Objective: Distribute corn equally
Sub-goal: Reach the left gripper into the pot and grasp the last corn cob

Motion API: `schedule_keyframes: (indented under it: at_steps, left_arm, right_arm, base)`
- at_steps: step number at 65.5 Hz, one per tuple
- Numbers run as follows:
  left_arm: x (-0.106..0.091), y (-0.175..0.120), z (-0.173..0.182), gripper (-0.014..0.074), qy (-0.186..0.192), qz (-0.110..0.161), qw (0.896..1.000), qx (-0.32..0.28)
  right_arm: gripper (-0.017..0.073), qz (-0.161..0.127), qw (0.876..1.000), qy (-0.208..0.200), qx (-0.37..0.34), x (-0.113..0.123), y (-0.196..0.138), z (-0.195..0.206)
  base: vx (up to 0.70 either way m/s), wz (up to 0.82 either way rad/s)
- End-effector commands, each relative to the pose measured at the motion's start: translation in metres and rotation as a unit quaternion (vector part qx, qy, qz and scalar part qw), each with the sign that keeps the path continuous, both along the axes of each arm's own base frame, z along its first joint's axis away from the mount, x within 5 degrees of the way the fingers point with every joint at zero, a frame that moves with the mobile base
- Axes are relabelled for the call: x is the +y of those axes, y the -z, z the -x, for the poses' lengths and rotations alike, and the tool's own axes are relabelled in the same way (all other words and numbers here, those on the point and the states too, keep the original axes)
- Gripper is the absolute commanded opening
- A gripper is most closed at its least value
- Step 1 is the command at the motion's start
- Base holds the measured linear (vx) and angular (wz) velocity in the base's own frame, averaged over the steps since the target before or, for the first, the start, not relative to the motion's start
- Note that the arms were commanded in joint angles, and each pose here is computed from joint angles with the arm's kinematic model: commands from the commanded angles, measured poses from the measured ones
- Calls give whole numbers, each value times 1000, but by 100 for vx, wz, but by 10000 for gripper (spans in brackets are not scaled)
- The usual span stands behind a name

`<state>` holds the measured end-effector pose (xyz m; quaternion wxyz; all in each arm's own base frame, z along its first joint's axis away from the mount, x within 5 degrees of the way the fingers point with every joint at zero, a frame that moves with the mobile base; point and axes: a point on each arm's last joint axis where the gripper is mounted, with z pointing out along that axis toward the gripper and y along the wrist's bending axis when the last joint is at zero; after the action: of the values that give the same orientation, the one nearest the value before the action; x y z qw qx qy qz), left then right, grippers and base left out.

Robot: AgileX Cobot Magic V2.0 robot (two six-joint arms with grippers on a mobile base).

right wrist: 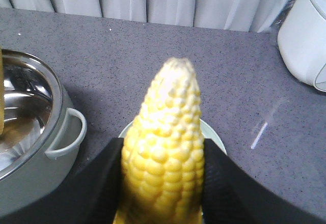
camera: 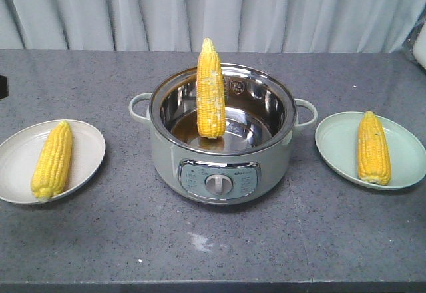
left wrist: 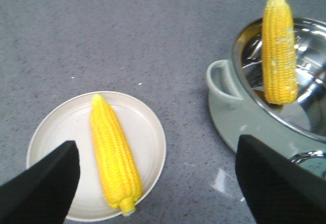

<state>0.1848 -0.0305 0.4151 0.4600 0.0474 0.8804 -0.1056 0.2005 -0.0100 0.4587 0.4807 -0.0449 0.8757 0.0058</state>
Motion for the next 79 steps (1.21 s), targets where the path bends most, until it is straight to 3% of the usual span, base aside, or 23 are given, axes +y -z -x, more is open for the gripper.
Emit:
schedule_keyframes:
  at_steps: [1, 7, 16, 31, 34, 48, 64, 79]
  left_arm:
    - [-10, -21, -14, 587, 36, 37, 998, -40]
    - [-22, -25, -32, 587, 75, 52, 995, -36]
    - [-48, -31, -54, 587, 127, 52, 990, -35]
    - [-104, -25, -99, 587, 186, 37, 982, -22]
    - [-123, -18, -113, 587, 195, 25, 981, -11]
    - [-177, -1, -146, 587, 183, -4, 983, 6]
    - [-222, 23, -165, 587, 169, -34, 985, 26]
    - [-233, 55, -183, 587, 120, -60, 989, 64]
  right_arm:
    - [136, 4, 998, 6, -58, -1, -16, 3]
    - [136, 4, 998, 6, -61, -1, -16, 3]
    - [136, 4, 998, 6, -61, -1, -16, 3]
    - [136, 4, 998, 6, -61, -1, -16, 3]
    - [136, 4, 998, 6, -61, -1, -16, 3]
    - [136, 4, 998, 6, -62, -1, -17, 3]
    - [136, 4, 998, 7, -65, -1, -17, 3]
    - [136, 4, 998, 7, -65, -1, -17, 3]
  base:
    - [0, 0]
    - [0, 0]
    - [0, 0]
    - [0, 0]
    - [0, 0]
    - [0, 0]
    - [0, 0]
    - [0, 0]
